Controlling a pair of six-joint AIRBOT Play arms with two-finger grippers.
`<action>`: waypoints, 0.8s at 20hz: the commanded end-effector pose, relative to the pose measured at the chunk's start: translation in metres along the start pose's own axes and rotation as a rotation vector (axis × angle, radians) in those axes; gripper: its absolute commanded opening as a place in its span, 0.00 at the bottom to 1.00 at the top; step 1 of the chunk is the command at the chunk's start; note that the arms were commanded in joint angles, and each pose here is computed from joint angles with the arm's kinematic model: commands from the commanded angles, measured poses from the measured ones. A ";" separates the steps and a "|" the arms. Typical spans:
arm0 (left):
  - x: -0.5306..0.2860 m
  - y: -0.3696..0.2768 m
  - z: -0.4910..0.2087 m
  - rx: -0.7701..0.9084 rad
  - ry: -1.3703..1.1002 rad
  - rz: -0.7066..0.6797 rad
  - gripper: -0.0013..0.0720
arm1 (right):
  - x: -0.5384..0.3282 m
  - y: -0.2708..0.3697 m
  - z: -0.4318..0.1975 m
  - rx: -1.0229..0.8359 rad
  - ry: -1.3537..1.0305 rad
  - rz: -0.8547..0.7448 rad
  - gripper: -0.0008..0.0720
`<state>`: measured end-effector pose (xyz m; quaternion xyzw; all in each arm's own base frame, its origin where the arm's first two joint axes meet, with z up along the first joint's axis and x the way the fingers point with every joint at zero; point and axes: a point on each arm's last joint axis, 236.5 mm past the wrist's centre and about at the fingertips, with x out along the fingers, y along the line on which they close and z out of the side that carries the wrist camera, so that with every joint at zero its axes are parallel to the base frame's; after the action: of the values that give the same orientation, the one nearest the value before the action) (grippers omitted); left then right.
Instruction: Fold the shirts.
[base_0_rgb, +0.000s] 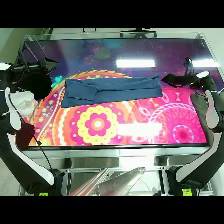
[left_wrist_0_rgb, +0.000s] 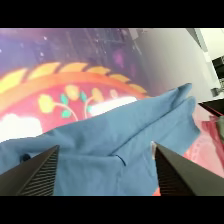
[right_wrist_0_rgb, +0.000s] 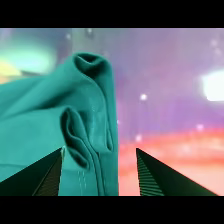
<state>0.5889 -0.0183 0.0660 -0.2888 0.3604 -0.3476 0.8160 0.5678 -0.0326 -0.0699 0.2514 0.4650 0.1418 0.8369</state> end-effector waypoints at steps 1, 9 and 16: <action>-0.010 -0.008 -0.010 -0.044 0.024 -0.013 0.69 | 0.008 -0.005 -0.017 0.049 0.089 0.031 0.72; -0.004 -0.063 -0.037 0.019 0.186 -0.136 0.02 | 0.038 0.010 -0.028 0.186 0.111 0.198 0.66; 0.064 -0.132 -0.083 0.097 0.355 -0.247 0.02 | 0.043 0.027 -0.028 0.178 0.126 0.282 0.02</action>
<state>0.5213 -0.1240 0.0908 -0.2462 0.4300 -0.4780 0.7252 0.5602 0.0106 -0.1084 0.3655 0.5043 0.2121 0.7531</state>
